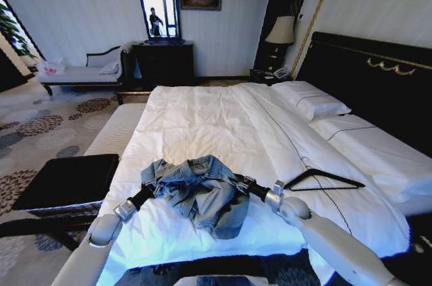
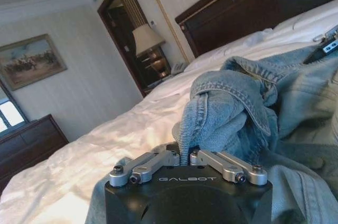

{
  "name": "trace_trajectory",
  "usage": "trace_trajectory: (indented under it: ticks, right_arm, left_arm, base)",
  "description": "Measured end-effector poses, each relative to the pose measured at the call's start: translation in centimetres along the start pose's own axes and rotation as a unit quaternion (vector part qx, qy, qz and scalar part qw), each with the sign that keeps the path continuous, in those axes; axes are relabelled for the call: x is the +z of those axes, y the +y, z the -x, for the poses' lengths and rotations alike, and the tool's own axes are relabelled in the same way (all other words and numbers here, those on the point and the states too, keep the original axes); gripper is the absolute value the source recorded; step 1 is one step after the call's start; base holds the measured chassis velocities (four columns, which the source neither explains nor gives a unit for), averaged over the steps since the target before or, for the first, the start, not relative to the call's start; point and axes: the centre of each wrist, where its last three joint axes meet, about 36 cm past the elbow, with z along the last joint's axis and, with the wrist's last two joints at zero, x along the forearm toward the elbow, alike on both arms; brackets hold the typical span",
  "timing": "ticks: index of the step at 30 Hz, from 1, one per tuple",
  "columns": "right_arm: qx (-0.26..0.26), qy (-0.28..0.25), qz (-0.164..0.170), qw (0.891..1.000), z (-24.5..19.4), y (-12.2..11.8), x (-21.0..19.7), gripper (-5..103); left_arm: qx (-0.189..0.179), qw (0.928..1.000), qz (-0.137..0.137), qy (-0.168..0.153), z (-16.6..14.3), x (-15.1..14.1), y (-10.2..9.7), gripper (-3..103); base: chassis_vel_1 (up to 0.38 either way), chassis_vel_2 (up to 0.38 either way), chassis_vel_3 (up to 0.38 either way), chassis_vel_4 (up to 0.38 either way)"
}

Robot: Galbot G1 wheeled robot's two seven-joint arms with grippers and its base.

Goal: Pick up the clothes from the bed and hang them on the clothes hanger.

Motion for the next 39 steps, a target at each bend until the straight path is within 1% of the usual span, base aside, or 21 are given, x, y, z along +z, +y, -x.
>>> trace_trajectory:
  ticks: [3, 4, 5, 8, 9, 10, 13, 14, 15, 16, 17, 21, 22, 23, 27, 28, 29, 34, 35, 36, 39]
  right_arm:
    - [0.005, -0.023, -0.012, 1.000, 0.3, 0.4, -0.6, 20]
    - [0.005, -0.023, -0.012, 1.000, 0.3, 0.4, -0.6, 20]
    - [0.007, -0.031, -0.016, 0.999, 0.4, 0.5, -0.8, 15]
    - [0.018, -0.066, -0.029, 0.997, 0.8, 1.1, -2.2, 2]
    - [0.018, -0.066, -0.029, 0.997, 0.8, 1.1, -2.2, 2]
    - [0.023, -0.078, -0.031, 0.996, 0.9, 1.3, -2.7, 2]
    - [0.024, -0.114, -0.029, 0.993, 1.1, 2.4, -5.0, 2]
    - [0.024, -0.114, -0.029, 0.993, 1.1, 2.4, -5.0, 2]
    - [0.018, -0.123, -0.035, 0.992, 1.1, 2.7, -5.8, 2]
    - [0.015, -0.128, -0.039, 0.991, 1.1, 2.9, -6.3, 2]
    - [0.015, -0.128, -0.039, 0.991, 1.1, 2.9, -6.3, 2]
    - [0.008, -0.172, -0.042, 0.984, 1.9, 3.2, -10.0, 2]
    - [0.009, -0.189, -0.040, 0.981, 2.3, 3.0, -11.4, 2]
    - [0.009, -0.189, -0.040, 0.981, 2.3, 3.0, -11.4, 2]
    - [0.010, -0.260, -0.046, 0.964, 4.5, 2.6, -18.8, 2]
    - [0.008, -0.273, -0.047, 0.961, 4.9, 2.6, -20.4, 2]
    - [0.008, -0.273, -0.047, 0.961, 4.9, 2.6, -20.4, 2]
    - [-0.003, -0.330, -0.051, 0.943, 7.0, 3.3, -28.0, 2]
    - [-0.003, -0.330, -0.051, 0.943, 7.0, 3.3, -28.0, 2]
    - [-0.006, -0.341, -0.055, 0.938, 7.5, 3.4, -30.1, 2]
    - [-0.011, -0.363, -0.071, 0.929, 8.3, 3.4, -33.9, 2]
  left_arm:
    - [-0.014, 0.9998, -0.014, -0.010, -0.1, -0.5, 0.0, 3]
    - [-0.014, 0.9998, -0.014, -0.010, -0.1, -0.5, 0.0, 3]
    - [-0.019, 0.9995, -0.021, -0.014, -0.1, -0.7, 0.0, 3]
    - [-0.059, 0.9948, -0.072, -0.041, 0.0, -2.0, 0.0, 3]
    - [-0.059, 0.9948, -0.072, -0.041, 0.0, -2.0, 0.0, 3]
    - [-0.071, 0.9921, -0.090, -0.051, 0.2, -2.5, 0.1, 3]
    - [-0.116, 0.9748, -0.166, -0.094, 1.1, -5.1, 0.8, 3]
    - [-0.116, 0.9748, -0.166, -0.094, 1.1, -5.1, 0.8, 3]
    - [-0.131, 0.9671, -0.189, -0.109, 1.3, -6.2, 1.4, 3]
    - [-0.138, 0.9634, -0.199, -0.115, 1.4, -6.7, 1.8, 3]
    - [-0.138, 0.9634, -0.199, -0.115, 1.4, -6.7, 1.8, 3]
    - [-0.167, 0.9459, -0.236, -0.147, 1.9, -10.0, 5.0, 3]
    - [-0.175, 0.9421, -0.239, -0.157, 2.1, -11.1, 6.2, 3]
    - [-0.175, 0.9421, -0.239, -0.157, 2.1, -11.1, 6.2, 3]
    - [-0.197, 0.9352, -0.225, -0.189, 2.6, -15.2, 11.7, 3]
    - [-0.200, 0.9351, -0.218, -0.195, 2.5, -16.4, 13.2, 3]
    - [-0.200, 0.9351, -0.218, -0.195, 2.5, -16.4, 13.2, 3]
    - [-0.209, 0.9355, -0.176, -0.224, 2.0, -22.4, 20.8, 3]
    - [-0.209, 0.9355, -0.176, -0.224, 2.0, -22.4, 20.8, 3]
    - [-0.211, 0.9345, -0.171, -0.231, 1.9, -23.8, 22.3, 3]
    - [-0.212, 0.9327, -0.163, -0.242, 1.7, -26.1, 24.4, 3]
  base:
    - [0.000, 0.000, 0.000, 0.000]
    - [0.000, 0.000, 0.000, 0.000]
    - [0.000, 0.000, 0.000, 0.000]
    - [0.000, 0.000, 0.000, 0.000]
    - [0.000, 0.000, 0.000, 0.000]
    - [0.000, 0.000, 0.000, 0.000]
    - [0.000, 0.000, 0.000, 0.000]
    - [0.000, 0.000, 0.000, 0.000]
    - [0.000, 0.000, 0.000, 0.000]
    - [0.000, 0.000, 0.000, 0.000]
    - [0.000, 0.000, 0.000, 0.000]
    - [0.000, 0.000, 0.000, 0.000]
    - [0.000, 0.000, 0.000, 0.000]
    - [0.000, 0.000, 0.000, 0.000]
    - [0.000, 0.000, 0.000, 0.000]
    - [0.000, 0.000, 0.000, 0.000]
    - [0.000, 0.000, 0.000, 0.000]
    - [0.000, 0.000, 0.000, 0.000]
    - [0.000, 0.000, 0.000, 0.000]
    - [0.000, 0.000, 0.000, 0.000]
    - [0.000, 0.000, 0.000, 0.000]
